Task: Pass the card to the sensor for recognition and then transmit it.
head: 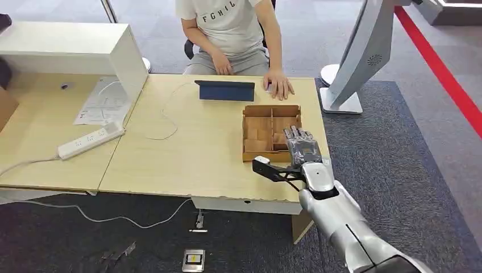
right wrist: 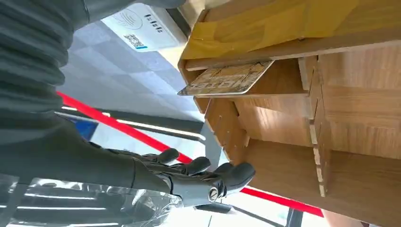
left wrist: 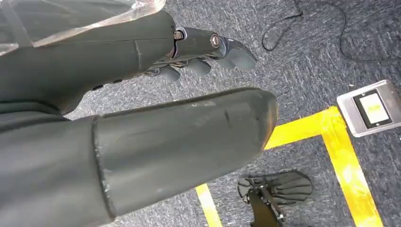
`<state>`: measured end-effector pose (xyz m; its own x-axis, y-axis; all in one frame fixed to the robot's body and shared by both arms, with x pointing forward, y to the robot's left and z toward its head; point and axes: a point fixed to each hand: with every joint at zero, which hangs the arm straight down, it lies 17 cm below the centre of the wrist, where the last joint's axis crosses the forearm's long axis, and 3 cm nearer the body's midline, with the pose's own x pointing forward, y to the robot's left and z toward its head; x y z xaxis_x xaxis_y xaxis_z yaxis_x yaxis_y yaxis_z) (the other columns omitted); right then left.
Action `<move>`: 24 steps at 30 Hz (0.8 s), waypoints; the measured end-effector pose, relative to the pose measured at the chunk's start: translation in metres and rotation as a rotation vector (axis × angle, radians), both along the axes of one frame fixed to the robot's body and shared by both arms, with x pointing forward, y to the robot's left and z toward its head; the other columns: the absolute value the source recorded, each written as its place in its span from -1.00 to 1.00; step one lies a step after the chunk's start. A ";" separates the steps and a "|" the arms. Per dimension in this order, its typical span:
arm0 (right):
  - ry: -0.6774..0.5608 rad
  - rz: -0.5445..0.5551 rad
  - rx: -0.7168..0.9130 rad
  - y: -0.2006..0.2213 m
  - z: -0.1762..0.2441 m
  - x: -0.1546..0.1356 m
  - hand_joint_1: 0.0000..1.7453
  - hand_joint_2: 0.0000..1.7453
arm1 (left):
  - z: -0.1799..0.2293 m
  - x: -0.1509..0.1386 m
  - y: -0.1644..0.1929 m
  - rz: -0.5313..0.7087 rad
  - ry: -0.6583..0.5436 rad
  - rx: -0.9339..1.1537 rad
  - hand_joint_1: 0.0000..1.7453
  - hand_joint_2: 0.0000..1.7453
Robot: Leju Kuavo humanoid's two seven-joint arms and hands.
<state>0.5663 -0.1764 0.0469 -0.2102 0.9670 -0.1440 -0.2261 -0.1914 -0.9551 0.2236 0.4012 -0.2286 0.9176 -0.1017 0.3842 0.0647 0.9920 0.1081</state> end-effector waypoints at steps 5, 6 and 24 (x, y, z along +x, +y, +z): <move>0.002 0.003 -0.006 0.001 0.001 0.001 -1.00 1.00 | 0.001 0.002 0.000 -0.003 0.000 0.002 -1.00 -1.00; 0.002 0.004 -0.008 0.001 0.001 0.001 -1.00 1.00 | 0.001 0.003 0.000 -0.003 -0.002 0.002 -1.00 -1.00; 0.025 0.020 -0.039 0.001 -0.009 -0.005 -1.00 1.00 | 0.002 0.006 -0.001 -0.012 -0.006 0.000 -1.00 -1.00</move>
<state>0.5609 -0.1753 0.0376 -0.2331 0.9564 -0.1761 -0.2453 -0.2331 -0.9410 0.2300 0.4002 -0.2261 0.9140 -0.1131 0.3896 0.0763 0.9911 0.1088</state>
